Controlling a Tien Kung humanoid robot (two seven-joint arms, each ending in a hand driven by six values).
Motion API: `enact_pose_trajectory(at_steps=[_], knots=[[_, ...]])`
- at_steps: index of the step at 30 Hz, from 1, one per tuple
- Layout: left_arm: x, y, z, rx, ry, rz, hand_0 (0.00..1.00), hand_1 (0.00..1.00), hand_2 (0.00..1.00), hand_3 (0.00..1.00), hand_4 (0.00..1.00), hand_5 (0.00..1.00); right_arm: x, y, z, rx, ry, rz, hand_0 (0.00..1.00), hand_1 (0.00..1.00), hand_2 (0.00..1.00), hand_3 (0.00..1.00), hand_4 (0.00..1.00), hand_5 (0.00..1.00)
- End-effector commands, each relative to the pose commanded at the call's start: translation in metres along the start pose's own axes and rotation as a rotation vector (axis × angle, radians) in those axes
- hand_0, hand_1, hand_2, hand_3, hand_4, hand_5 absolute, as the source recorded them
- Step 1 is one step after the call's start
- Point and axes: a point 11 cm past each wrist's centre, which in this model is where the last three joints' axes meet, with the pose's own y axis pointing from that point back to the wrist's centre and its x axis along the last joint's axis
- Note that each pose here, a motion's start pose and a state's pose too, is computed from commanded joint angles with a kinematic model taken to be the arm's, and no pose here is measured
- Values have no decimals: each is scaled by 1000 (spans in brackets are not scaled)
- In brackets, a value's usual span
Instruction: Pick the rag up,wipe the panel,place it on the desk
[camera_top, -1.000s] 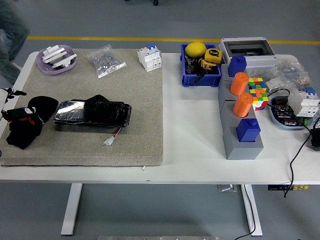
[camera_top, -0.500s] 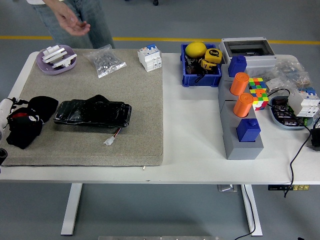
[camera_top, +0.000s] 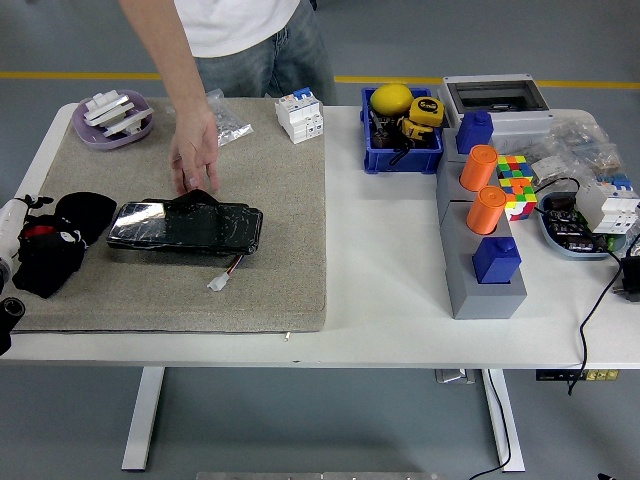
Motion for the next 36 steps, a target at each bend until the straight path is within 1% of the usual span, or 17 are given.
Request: enact_pose_trajectory(at_steps=[5,6,11,12,17,18,23,24,29,30,31,36], knots=[[-3,0,-1,4,-8,1,507,498,825,738,809,159,3,0,-2,10,-12,7,716,637,687,636,998,562],[-3,0,-1,1,-10,4,475,435,793,679,789,137,3,0,-2,13,-14,9,710,637,686,637,998,562],[-3,1,0,-12,-16,27,475,435,793,679,789,137,5,1,-2,16,-19,15,710,637,686,637,998,562],[-3,1,0,-17,-15,35,370,309,599,570,519,2,5,1,-2,15,-19,15,712,636,686,637,998,563],[0,2,2,-40,-10,68,370,309,599,570,519,2,7,1,-2,15,-17,18,712,636,686,637,998,563],[0,2,3,-43,-10,75,304,229,525,511,262,2,7,1,-3,16,-17,18,710,638,686,637,998,562],[1,4,3,-53,-13,100,304,229,525,511,262,2,8,1,-2,18,-20,20,710,638,686,637,998,562],[2,4,3,-53,-16,103,269,191,496,454,160,2,8,1,-2,18,-20,20,708,637,686,637,998,563],[3,4,1,-45,-19,117,269,191,496,454,160,2,9,1,-1,16,-22,23,708,637,686,637,998,563],[3,4,1,-44,-20,118,263,170,477,414,127,2,9,1,-1,16,-23,24,709,638,686,637,998,563],[3,4,1,-44,-20,118,263,170,477,414,127,2,9,1,-1,16,-23,24,709,638,686,637,998,563],[2,7,3,-59,-12,120,262,166,471,404,126,2,10,1,0,15,-23,25,708,637,686,637,998,564]])
